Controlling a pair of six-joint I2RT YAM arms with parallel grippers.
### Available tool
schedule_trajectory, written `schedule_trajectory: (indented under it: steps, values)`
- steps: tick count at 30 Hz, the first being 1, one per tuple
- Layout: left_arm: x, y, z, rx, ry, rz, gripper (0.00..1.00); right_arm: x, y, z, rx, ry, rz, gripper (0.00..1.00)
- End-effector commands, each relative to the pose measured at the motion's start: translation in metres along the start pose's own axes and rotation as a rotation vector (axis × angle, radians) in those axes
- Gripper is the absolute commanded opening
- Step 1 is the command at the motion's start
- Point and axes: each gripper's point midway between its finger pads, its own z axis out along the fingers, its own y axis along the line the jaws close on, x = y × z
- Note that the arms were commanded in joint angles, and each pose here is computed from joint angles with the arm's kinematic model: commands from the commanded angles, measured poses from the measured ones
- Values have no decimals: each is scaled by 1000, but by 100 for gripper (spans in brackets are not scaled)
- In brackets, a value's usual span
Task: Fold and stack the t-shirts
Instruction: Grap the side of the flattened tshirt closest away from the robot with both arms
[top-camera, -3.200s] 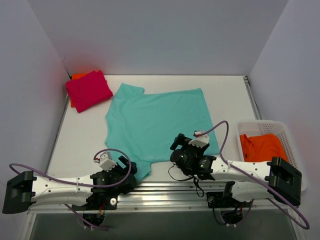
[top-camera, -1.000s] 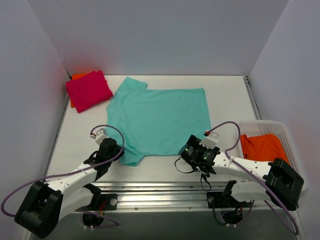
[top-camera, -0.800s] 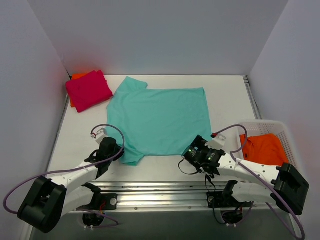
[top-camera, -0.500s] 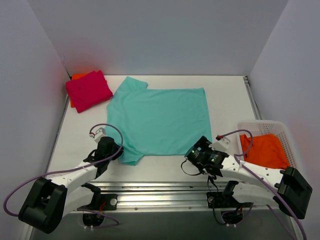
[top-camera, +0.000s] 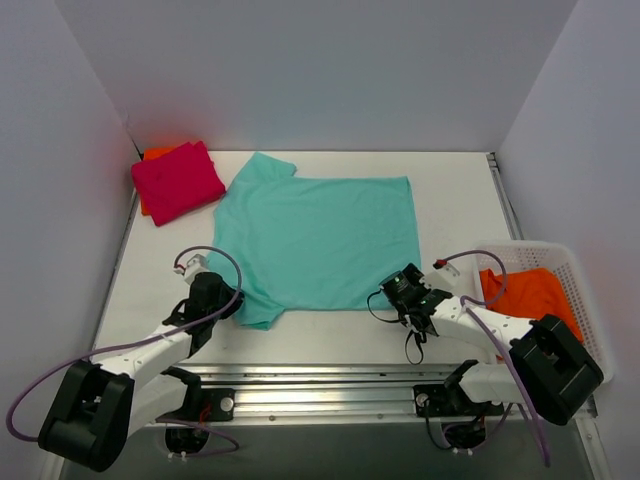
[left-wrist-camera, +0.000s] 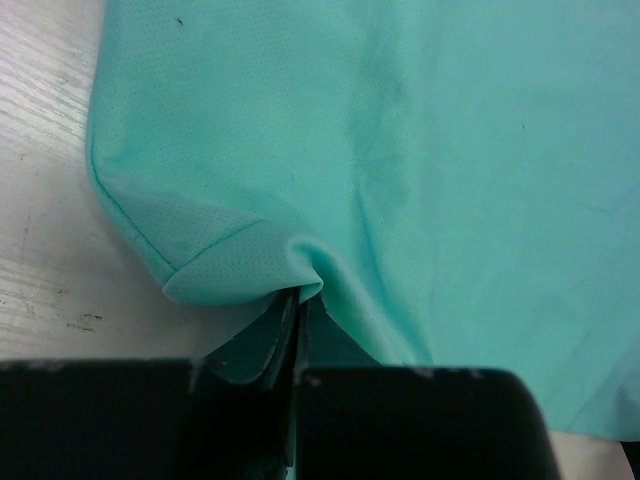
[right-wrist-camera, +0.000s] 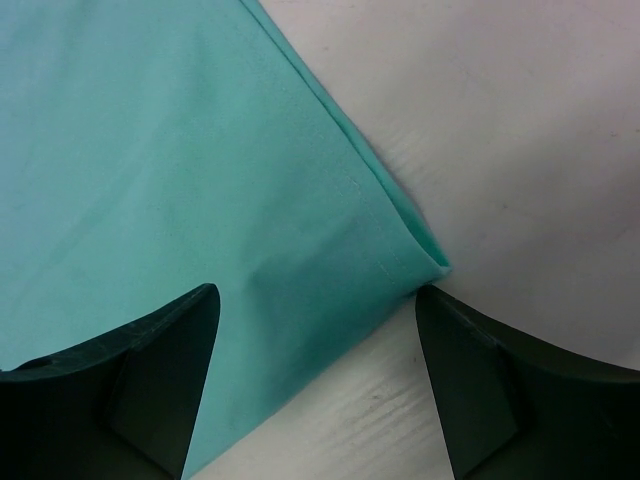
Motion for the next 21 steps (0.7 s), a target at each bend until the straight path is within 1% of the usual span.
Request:
schedule_trajectory:
  steps: [1,2,3,4,5,7,8,11,13,14,16,17,19,21]
  values:
    - [-10,-11,1,48,-31,2,2,10,3,4,-5,40,-24,75]
    - [-11,-10,1,48,-31,2,2,11,3,4,-7,41,-23,74]
    - [-11,-11,1,49,-32,1,2,12,3,4,-8,47,-22,69]
    - [-11,-11,1,50,-32,-1,2,13,4,4,-14,51,-20,60]
    - [-11,-10,1,49,-31,-1,2,14,4,4,-18,54,-22,34]
    - [-11,-10,0,50,-29,-4,2,14,3,3,-22,58,-25,13]
    - [-10,-11,-1,56,-22,-3,2,14,2,1,-25,61,-23,0]
    - [-11,-16,-7,74,-16,-12,2,17,-1,-2,-30,68,-40,0]
    - [-17,-27,-16,108,-24,-18,2,20,0,-7,-41,76,-48,0]
    - [-15,-23,-19,95,-10,-13,2,22,3,-12,-58,77,-60,0]
    - [-24,-32,-29,121,-28,-18,2,23,2,-17,-61,72,-75,0]
    - [-18,-25,-32,92,-2,-10,2,22,6,-21,-73,68,-70,0]
    - [-23,-33,-41,117,-3,-7,2,21,8,-29,-92,56,-85,0]
    - [-22,-33,-47,114,13,1,2,16,15,-35,-113,47,-72,0]
